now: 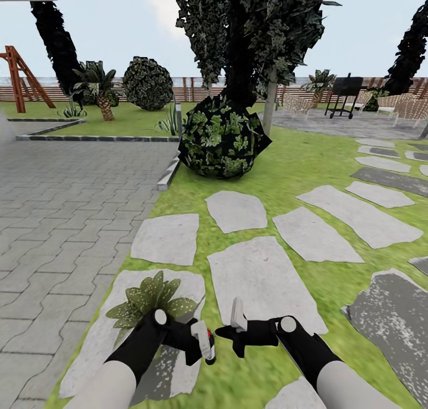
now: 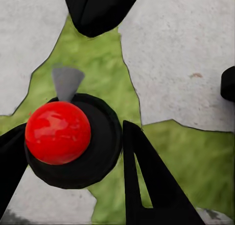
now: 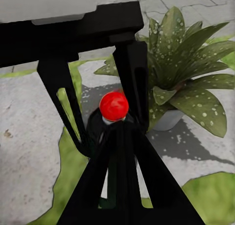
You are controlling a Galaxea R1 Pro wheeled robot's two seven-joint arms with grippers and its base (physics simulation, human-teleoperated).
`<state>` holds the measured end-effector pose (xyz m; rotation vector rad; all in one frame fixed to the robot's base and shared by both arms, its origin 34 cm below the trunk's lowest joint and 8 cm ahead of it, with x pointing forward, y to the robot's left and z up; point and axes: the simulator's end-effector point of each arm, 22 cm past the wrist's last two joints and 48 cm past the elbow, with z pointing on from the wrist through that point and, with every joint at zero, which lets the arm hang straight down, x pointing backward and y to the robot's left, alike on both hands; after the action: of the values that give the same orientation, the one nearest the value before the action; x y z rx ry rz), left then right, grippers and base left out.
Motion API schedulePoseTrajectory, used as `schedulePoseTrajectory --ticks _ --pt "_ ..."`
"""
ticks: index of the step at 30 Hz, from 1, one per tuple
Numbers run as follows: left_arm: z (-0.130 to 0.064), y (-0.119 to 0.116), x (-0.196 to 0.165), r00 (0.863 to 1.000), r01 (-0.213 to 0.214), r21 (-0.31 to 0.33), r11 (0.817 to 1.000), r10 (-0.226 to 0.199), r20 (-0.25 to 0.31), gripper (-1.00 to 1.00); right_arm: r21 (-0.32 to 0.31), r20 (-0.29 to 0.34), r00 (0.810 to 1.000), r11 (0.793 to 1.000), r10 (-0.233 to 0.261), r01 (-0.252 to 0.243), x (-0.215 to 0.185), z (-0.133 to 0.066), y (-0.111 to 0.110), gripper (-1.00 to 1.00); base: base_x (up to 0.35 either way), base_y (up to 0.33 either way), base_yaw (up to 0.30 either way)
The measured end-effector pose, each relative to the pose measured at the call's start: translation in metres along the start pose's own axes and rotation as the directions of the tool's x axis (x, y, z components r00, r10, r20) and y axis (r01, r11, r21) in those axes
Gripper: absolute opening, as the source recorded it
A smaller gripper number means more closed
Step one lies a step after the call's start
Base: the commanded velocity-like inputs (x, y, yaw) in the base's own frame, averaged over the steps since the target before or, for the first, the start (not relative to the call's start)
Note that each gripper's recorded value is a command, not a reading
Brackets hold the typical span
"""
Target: Pick up the pesticide atomizer in the garden and spray insectifuge to fully cover both potted plants in the garden.
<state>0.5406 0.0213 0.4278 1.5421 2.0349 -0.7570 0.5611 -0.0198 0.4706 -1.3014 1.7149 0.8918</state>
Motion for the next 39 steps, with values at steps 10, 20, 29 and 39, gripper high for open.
schedulePoseTrajectory --ticks 10,20,29,39 --pt "-0.023 0.007 0.075 0.991 0.012 -0.015 1.000 -0.014 -0.134 -1.00 0.001 -0.004 1.000 1.000 0.002 -0.002 0.002 -0.001 0.000 -1.00 0.000 0.000 0.000" --pt "-0.048 0.022 0.112 0.982 0.019 -0.046 0.999 -0.027 -0.185 -1.00 0.011 -0.014 1.000 1.000 0.004 -0.004 0.008 -0.006 -0.004 1.00 0.000 0.000 0.000" --pt "-0.049 0.076 0.112 0.951 0.309 -0.368 0.877 -0.291 0.106 -1.00 0.765 -0.018 0.956 0.619 0.294 -0.176 0.136 -0.101 -0.117 1.00 0.000 0.000 0.000" --pt "-0.069 0.085 0.208 0.834 0.518 -0.722 0.459 -0.457 0.309 -1.00 0.955 0.157 0.915 0.180 0.371 -0.237 0.201 -0.190 -0.092 1.00 0.000 0.000 0.000"
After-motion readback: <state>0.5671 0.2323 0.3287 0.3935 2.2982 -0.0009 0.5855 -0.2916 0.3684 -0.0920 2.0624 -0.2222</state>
